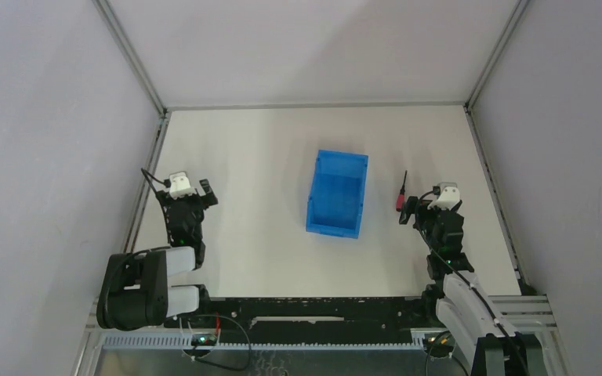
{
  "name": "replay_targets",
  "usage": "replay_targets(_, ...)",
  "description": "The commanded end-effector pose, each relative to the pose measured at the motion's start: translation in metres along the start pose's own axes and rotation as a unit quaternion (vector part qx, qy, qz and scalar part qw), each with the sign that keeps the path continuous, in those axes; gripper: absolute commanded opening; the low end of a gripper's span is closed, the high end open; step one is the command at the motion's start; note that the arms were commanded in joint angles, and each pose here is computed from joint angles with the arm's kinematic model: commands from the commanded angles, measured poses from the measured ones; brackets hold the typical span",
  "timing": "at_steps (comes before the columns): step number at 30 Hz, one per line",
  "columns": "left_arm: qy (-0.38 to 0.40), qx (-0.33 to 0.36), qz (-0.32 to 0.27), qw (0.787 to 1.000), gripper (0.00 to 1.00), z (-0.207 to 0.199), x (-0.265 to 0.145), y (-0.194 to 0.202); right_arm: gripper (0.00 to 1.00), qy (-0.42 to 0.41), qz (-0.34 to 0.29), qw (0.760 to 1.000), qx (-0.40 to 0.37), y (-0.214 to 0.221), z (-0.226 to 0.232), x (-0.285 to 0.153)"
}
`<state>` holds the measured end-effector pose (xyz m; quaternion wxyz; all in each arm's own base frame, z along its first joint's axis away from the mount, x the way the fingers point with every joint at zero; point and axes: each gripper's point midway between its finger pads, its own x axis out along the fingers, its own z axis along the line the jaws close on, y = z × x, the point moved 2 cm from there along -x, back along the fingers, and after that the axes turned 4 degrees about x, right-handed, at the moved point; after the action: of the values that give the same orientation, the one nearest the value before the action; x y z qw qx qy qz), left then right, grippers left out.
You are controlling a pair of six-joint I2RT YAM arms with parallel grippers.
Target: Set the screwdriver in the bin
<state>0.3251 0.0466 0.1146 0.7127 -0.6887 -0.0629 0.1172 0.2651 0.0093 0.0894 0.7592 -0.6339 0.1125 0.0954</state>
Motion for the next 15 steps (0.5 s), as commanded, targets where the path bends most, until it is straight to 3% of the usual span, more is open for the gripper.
replay_targets(1, -0.001, 0.003, -0.034, 0.999, 1.0, -0.001, 0.007, -0.022, 1.0, 0.012, -0.046, 0.999, 0.019, -0.027, -0.001, 0.002)
replay_targets(7, -0.001, 0.003, -0.034, 0.999, 1.0, -0.001, 0.007, -0.022, 1.0, 0.017, -0.039, 0.998, 0.053, -0.059, 0.007, 0.003)
replay_targets(11, -0.001, 0.003, -0.034, 0.999, 1.0, -0.001, 0.007, -0.022, 1.0, -0.036, -0.024, 0.996, 0.079, -0.094, 0.034, -0.003)
replay_targets(15, -0.001, 0.003, -0.034, 0.999, 1.0, -0.001, 0.007, -0.022, 1.0, -0.039, 0.058, 0.993, 0.1, -0.105, 0.054, -0.01)
